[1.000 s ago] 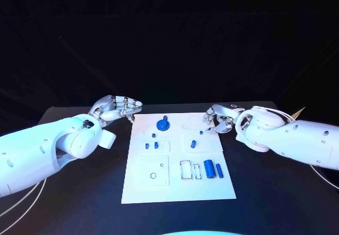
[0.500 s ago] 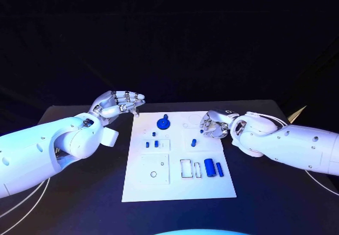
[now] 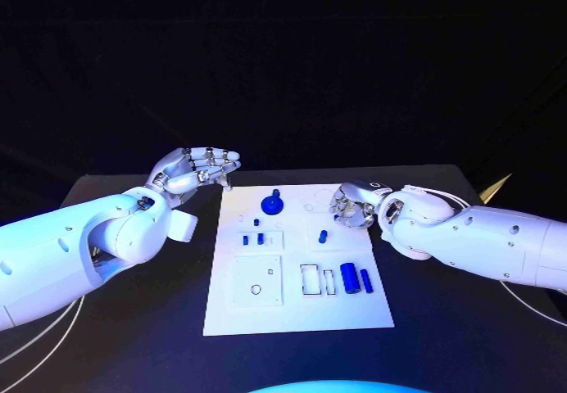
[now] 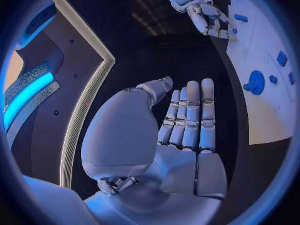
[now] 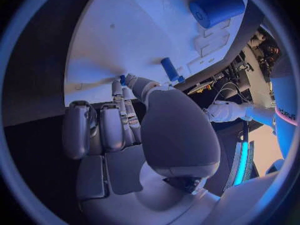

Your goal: Assemble the parts on the task board

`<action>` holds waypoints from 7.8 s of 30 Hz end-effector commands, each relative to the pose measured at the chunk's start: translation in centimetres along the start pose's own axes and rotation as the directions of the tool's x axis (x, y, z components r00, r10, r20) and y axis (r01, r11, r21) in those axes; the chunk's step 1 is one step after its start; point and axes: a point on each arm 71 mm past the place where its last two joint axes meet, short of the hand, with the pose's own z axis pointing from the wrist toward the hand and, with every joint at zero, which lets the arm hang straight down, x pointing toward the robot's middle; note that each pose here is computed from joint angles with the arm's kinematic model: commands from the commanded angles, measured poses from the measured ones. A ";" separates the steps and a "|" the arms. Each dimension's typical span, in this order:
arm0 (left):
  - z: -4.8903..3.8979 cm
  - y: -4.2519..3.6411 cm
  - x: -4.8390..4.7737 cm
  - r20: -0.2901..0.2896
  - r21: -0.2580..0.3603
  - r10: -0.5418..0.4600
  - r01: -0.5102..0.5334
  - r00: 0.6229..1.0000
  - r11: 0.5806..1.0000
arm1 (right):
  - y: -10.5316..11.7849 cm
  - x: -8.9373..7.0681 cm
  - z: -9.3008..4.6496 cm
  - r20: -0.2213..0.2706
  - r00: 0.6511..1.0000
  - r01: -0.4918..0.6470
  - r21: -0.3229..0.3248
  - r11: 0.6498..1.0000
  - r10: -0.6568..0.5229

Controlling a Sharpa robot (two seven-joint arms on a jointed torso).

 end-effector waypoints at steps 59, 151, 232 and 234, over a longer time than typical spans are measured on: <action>-0.19 0.15 -0.52 0.020 -0.035 0.011 -0.010 1.000 0.999 | 1.4 0.7 -0.3 0.048 0.994 0.101 0.054 0.993 -0.103; -0.09 0.21 -0.54 0.018 -0.037 0.009 -0.008 1.000 0.999 | 15.9 5.7 -1.9 -0.110 0.994 -0.055 -0.254 0.966 0.028; -0.25 0.25 -0.79 0.021 -0.046 0.009 -0.008 1.000 0.999 | 15.8 5.8 -2.7 -0.105 0.993 -0.078 -0.226 0.971 0.055; -0.27 0.24 -0.82 0.021 -0.046 0.009 -0.008 1.000 0.999 | 15.4 5.4 -3.0 -0.092 0.994 -0.083 -0.223 0.971 0.064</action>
